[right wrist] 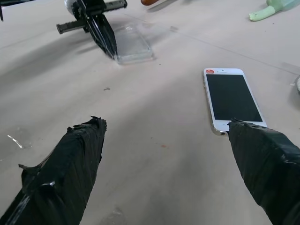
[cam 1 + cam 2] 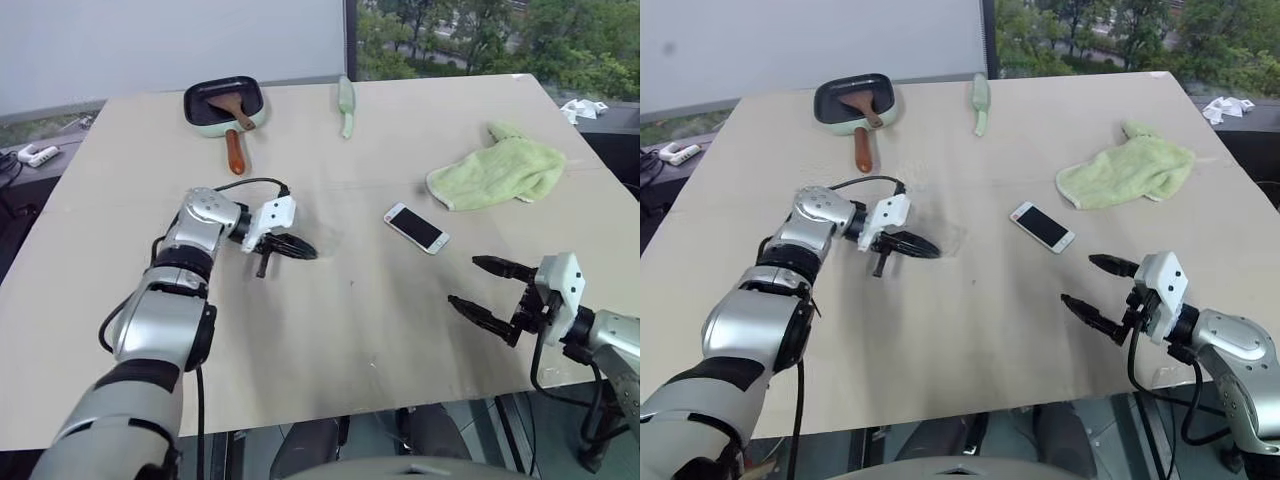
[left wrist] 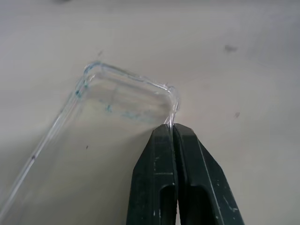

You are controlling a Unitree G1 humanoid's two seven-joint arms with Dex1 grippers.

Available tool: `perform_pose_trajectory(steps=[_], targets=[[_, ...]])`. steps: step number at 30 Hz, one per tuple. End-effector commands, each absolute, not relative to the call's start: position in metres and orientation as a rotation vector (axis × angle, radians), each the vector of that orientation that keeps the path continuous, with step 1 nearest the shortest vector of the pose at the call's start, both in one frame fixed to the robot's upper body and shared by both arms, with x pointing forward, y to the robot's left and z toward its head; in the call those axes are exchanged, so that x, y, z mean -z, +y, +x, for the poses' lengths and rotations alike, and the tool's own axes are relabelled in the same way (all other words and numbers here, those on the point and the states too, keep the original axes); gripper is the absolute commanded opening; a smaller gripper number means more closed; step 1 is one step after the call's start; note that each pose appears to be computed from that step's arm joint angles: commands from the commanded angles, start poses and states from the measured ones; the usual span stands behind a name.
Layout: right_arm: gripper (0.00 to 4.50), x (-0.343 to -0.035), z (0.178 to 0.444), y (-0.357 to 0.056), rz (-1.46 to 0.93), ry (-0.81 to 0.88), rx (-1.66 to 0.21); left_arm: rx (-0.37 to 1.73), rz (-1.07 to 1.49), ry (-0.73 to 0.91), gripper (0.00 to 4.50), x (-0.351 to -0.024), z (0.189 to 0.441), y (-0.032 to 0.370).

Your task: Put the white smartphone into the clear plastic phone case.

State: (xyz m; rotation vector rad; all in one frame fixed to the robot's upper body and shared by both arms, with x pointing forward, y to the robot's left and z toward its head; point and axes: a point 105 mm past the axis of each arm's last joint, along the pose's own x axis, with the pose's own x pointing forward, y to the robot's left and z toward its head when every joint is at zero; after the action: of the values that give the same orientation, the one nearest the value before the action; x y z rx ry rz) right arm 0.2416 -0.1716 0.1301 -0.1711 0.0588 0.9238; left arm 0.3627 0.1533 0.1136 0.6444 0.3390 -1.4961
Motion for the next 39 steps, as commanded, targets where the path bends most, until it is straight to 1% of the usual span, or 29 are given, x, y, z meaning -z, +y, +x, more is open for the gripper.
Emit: perform_pose_trajectory(steps=[1, 4, 7, 9, 12, 17, 23, 24, 25, 27, 28, 29, 30, 32, 33, 35, 37, 39], targets=[[4.50, -0.136, 0.240, -0.170, -0.184, 0.042, -0.948, 1.507, 0.598, 0.243, 0.04, -0.134, 0.361, 0.139], [4.50, -0.135, 0.240, -0.171, -0.188, 0.046, -0.958, 1.505, 0.579, 0.236, 0.04, -0.136, 0.352, 0.123], [4.50, -0.133, 0.239, -0.171, -0.209, 0.058, -0.979, 1.500, 0.575, 0.268, 0.04, -0.127, 0.330, 0.103], [4.50, -0.131, 0.238, -0.170, -0.231, 0.071, -0.997, 1.465, 0.517, 0.300, 0.04, -0.123, 0.318, 0.085], [4.50, -0.131, 0.237, -0.168, -0.243, 0.074, -1.010, 1.391, 0.454, 0.339, 0.04, -0.122, 0.307, 0.067], [4.50, -0.129, 0.236, -0.168, -0.264, 0.084, -1.022, 1.301, 0.443, 0.366, 0.04, -0.117, 0.299, 0.054], [4.50, -0.129, 0.238, -0.169, -0.256, 0.074, -1.024, 1.362, 0.491, 0.391, 0.04, -0.108, 0.283, 0.055], [4.50, -0.130, 0.238, -0.169, -0.252, 0.070, -1.029, 1.371, 0.494, 0.391, 0.57, -0.108, 0.282, 0.056], [4.50, -0.130, 0.238, -0.169, -0.253, 0.067, -1.032, 1.371, 0.494, 0.389, 0.86, -0.109, 0.282, 0.056], [4.50, -0.131, 0.239, -0.170, -0.255, 0.066, -1.038, 1.351, 0.502, 0.367, 1.76, -0.111, 0.287, 0.057], [4.50, -0.131, 0.239, -0.170, -0.257, 0.067, -1.041, 1.346, 0.494, 0.353, 2.05, -0.113, 0.288, 0.056], [4.50, -0.131, 0.240, -0.170, -0.259, 0.068, -1.044, 1.342, 0.483, 0.337, 2.65, -0.116, 0.289, 0.055], [4.50, -0.131, 0.240, -0.171, -0.261, 0.069, -1.047, 1.330, 0.473, 0.310, 3.05, -0.120, 0.291, 0.053], [4.50, -0.131, 0.242, -0.172, -0.274, 0.078, -1.050, 1.317, 0.430, 0.247, 4.16, -0.132, 0.294, 0.049], [4.50, -0.131, 0.244, -0.174, -0.284, 0.083, -1.044, 1.318, 0.405, 0.219, 4.38, -0.139, 0.293, 0.048], [4.50, -0.131, 0.249, -0.176, -0.293, 0.089, -1.024, 1.313, 0.358, 0.156, 4.38, -0.154, 0.292, 0.047], [4.50, -0.133, 0.262, -0.177, -0.291, 0.096, -0.965, 1.338, 0.269, 0.110, 4.38, -0.174, 0.283, 0.055], [4.50, -0.131, 0.278, -0.178, -0.309, 0.121, -0.902, 1.335, 0.253, 0.086, 4.38, -0.184, 0.274, 0.073]])
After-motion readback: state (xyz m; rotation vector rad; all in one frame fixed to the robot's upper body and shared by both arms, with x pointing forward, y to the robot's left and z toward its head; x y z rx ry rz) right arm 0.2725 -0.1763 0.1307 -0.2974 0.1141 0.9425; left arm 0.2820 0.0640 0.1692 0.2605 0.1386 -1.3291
